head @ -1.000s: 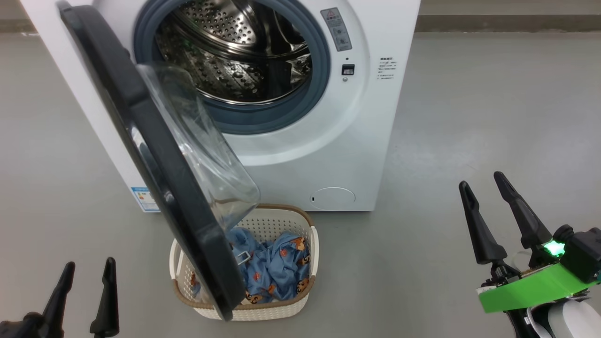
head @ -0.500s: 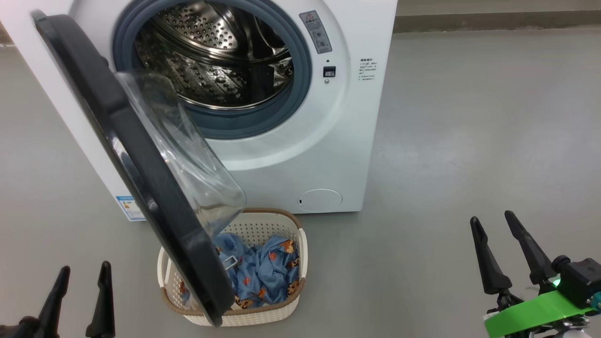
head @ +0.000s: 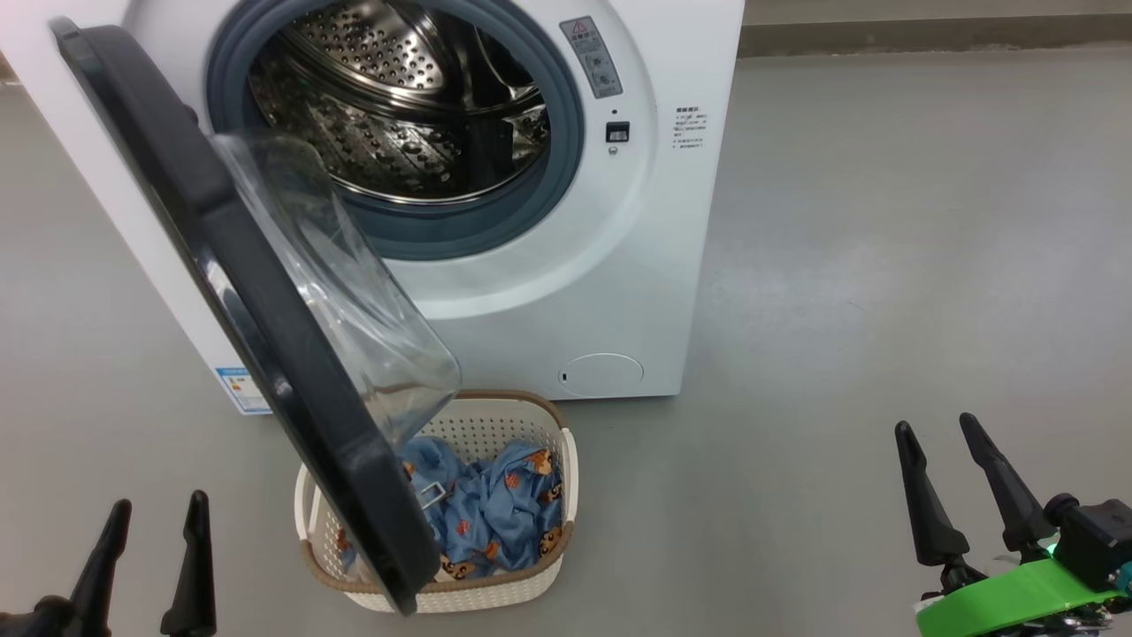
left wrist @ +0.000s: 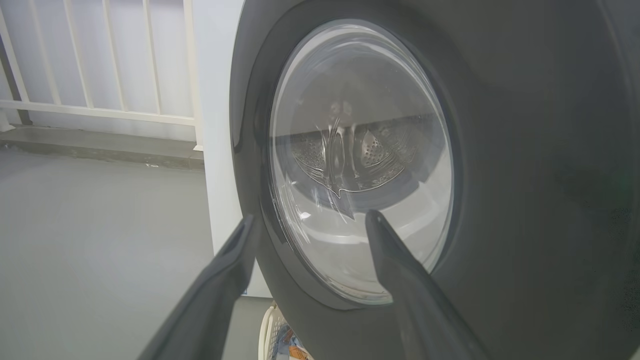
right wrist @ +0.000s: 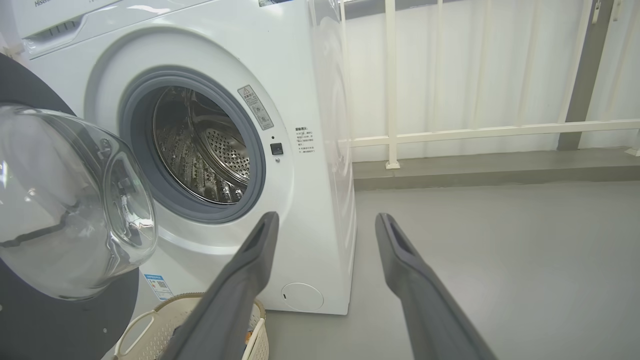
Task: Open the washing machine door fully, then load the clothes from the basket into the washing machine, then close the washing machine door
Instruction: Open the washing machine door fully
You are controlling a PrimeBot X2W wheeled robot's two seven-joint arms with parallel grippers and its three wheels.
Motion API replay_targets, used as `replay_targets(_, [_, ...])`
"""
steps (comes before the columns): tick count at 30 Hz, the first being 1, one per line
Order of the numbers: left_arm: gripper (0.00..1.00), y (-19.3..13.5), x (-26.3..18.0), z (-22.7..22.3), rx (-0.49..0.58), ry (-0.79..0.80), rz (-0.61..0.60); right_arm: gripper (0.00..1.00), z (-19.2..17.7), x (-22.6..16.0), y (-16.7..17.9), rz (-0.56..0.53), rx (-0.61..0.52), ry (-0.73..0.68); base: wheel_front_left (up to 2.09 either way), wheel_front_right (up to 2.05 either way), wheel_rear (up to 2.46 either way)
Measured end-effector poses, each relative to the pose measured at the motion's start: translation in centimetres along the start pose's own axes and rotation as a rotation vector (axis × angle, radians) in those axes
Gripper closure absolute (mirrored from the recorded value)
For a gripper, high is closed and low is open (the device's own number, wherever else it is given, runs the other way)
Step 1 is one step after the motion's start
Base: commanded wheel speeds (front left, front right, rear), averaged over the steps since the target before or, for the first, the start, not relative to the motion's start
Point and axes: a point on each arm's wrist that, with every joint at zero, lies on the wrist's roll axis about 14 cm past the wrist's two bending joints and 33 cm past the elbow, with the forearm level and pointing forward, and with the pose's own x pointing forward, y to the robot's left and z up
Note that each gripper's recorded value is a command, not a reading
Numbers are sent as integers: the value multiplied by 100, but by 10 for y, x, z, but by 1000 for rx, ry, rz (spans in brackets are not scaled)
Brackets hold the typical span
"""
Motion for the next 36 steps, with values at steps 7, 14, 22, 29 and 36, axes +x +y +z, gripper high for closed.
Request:
replay_targets(7, [0,2,-1,0,1,1,5,0,-2,1,3,3,8,4,0,0,0])
replay_targets(14, [0,3,-2,0,1,2,10,0,-6,2,4,6,5,14,0,0,0])
replay_targets(22, [0,3,-2,0,1,1,11,0,-7,2,4,7,5,17,0,0,0])
replay_targets(29, [0,4,-2,-1,0,2,12,0,-8,2,5,8,6,22,0,0,0])
replay_targets(36, [0,4,-2,-1,0,2,13,0,-9,2,5,7,11,23,0,0,0])
